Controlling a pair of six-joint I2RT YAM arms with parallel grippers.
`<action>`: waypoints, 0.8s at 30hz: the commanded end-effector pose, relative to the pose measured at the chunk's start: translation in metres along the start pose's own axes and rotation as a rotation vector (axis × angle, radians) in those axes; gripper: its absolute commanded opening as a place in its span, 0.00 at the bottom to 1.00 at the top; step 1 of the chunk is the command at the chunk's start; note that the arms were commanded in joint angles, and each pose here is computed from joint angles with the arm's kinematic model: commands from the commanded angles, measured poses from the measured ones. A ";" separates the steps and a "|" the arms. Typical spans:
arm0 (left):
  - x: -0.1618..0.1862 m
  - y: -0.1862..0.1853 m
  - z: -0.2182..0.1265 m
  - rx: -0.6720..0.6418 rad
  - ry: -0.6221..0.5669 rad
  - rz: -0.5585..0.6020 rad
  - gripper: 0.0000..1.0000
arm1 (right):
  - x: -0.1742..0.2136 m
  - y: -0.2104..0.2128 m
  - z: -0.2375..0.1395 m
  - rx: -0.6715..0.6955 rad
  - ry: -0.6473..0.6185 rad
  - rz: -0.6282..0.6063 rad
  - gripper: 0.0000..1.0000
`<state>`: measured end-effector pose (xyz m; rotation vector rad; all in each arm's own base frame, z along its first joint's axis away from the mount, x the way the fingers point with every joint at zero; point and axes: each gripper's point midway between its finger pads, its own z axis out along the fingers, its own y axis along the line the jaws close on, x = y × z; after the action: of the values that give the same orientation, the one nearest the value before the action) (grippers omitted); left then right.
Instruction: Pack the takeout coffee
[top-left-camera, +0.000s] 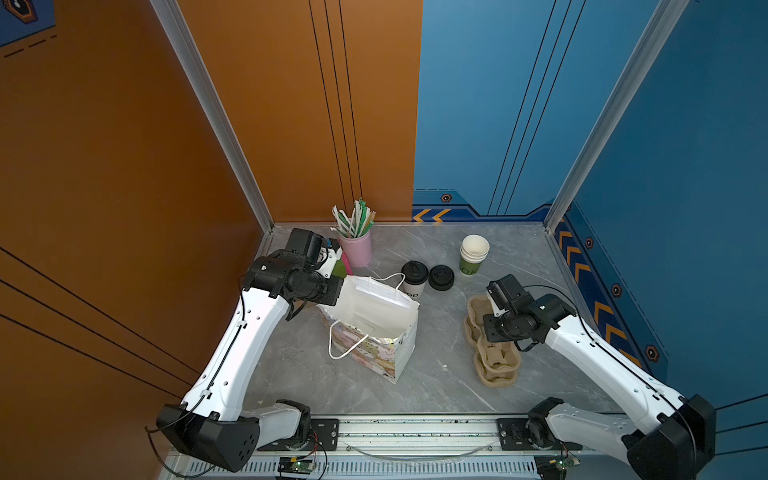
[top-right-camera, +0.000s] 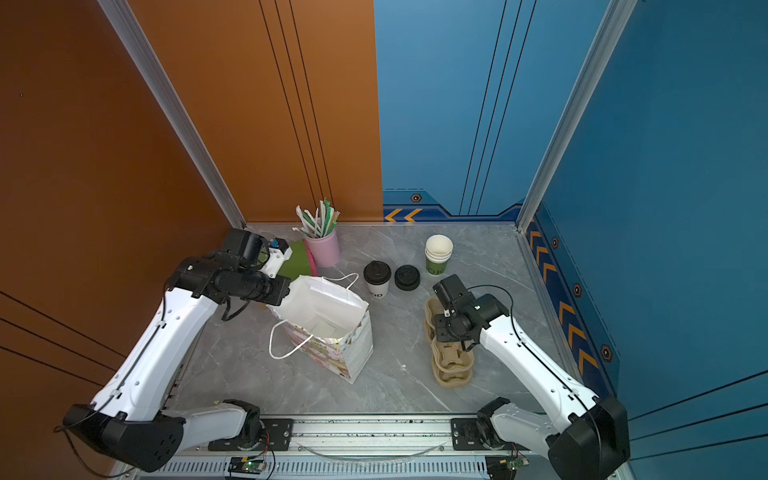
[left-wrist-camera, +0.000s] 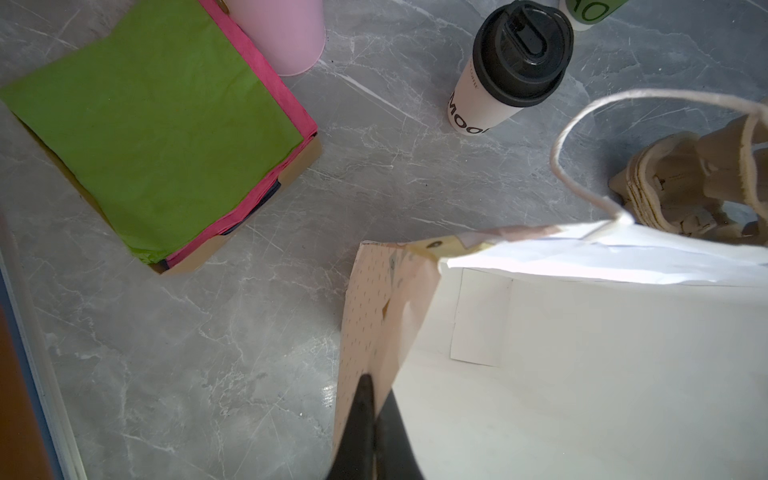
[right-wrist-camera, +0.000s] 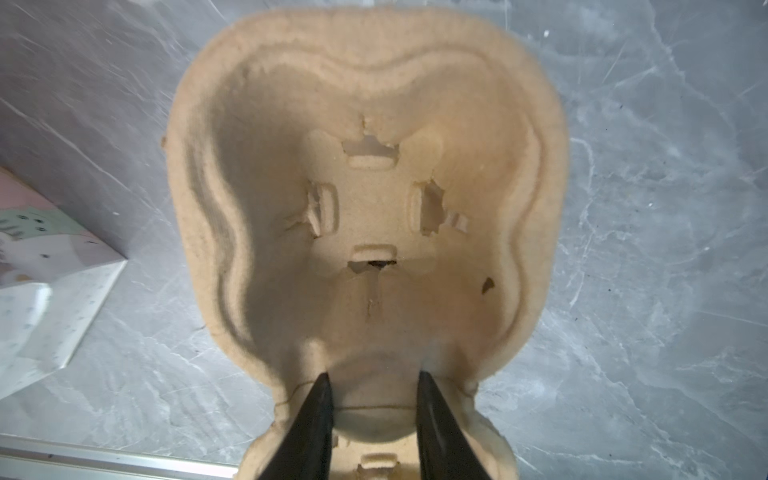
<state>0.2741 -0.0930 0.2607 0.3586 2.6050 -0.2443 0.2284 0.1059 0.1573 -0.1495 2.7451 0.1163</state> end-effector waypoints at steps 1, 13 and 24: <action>-0.001 -0.002 -0.006 0.018 -0.023 -0.010 0.00 | -0.023 0.015 -0.039 -0.089 -0.104 -0.040 0.32; -0.009 -0.009 -0.009 0.062 -0.054 -0.022 0.00 | -0.110 0.160 -0.176 -0.492 -0.502 -0.373 0.29; -0.014 -0.013 -0.011 0.099 -0.078 -0.049 0.00 | -0.128 0.284 -0.200 -0.711 -0.637 -0.514 0.28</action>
<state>0.2777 -0.1033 0.2670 0.3346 2.5746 -0.3473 0.2393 0.3612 0.3810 -0.8266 1.9689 0.7785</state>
